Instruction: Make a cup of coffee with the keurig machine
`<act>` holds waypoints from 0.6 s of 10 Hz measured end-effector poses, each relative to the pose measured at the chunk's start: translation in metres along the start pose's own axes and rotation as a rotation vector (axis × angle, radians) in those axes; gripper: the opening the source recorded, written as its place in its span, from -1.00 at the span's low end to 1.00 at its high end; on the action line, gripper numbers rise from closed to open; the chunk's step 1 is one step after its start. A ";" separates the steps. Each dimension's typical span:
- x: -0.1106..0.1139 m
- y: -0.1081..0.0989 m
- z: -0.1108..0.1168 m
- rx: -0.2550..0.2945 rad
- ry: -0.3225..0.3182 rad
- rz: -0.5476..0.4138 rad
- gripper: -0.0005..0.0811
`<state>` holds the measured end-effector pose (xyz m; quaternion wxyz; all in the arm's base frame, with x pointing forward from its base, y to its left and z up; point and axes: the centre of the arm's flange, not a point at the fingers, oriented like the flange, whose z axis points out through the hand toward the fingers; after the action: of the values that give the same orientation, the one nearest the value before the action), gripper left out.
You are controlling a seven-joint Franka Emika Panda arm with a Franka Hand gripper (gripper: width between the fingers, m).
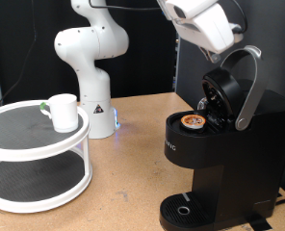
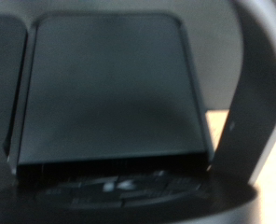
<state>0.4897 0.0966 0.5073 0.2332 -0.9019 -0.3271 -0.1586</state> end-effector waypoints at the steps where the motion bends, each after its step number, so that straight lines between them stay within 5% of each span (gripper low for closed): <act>1: 0.003 -0.002 -0.007 0.015 0.036 -0.004 -0.98; 3: 0.014 -0.013 -0.022 0.020 0.084 -0.017 -0.98; 6: 0.038 -0.045 -0.012 -0.027 0.046 -0.017 -0.98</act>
<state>0.4865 0.1404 0.5486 0.2270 -0.8983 -0.3273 -0.1855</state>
